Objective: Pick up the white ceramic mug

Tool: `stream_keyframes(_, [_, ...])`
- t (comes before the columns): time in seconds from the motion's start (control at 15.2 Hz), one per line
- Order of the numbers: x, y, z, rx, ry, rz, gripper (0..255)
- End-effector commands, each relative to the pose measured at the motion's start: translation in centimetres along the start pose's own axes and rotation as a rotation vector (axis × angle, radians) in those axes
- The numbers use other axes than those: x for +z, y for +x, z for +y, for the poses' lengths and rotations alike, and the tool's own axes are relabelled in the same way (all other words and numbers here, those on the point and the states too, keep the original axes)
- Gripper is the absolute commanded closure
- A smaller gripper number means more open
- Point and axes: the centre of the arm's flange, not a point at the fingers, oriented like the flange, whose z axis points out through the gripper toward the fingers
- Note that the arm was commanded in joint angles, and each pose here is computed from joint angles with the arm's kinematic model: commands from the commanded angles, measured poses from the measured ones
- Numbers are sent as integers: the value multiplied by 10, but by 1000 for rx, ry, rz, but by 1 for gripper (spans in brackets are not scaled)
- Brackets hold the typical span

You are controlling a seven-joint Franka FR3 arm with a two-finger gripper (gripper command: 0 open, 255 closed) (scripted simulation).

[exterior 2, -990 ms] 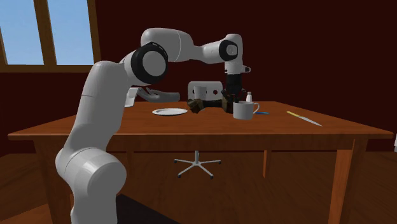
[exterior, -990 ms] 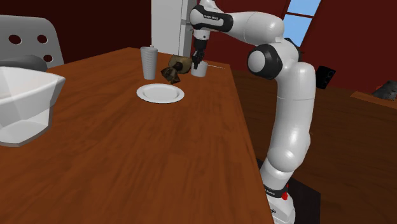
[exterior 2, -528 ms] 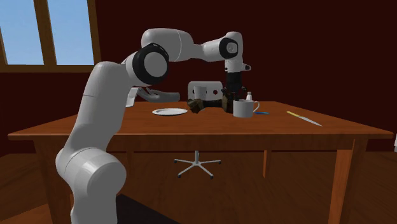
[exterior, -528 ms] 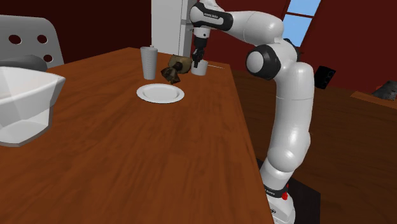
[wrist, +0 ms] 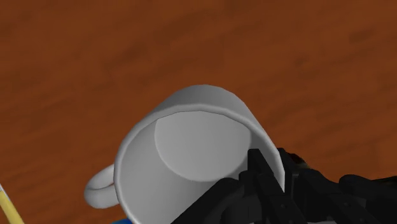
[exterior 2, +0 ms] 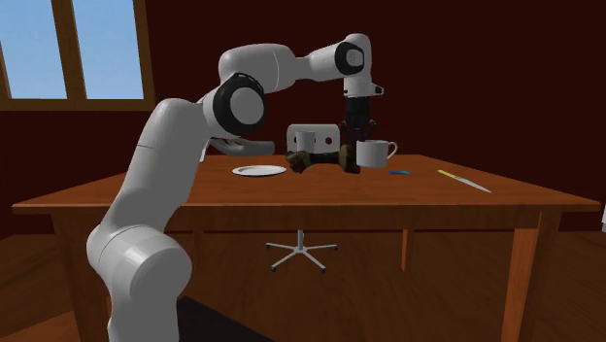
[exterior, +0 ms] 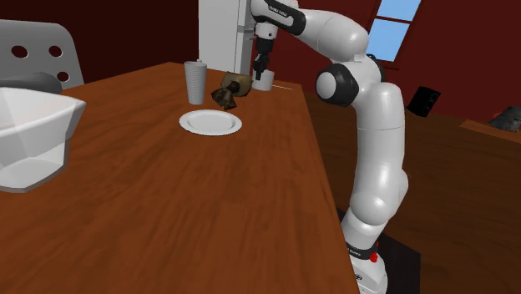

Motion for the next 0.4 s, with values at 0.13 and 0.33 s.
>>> stream_keyframes(0.13, [-22,2,0,-1,0,0,255])
stream_keyframes(0.33, [-28,2,1,-1,0,0,255])
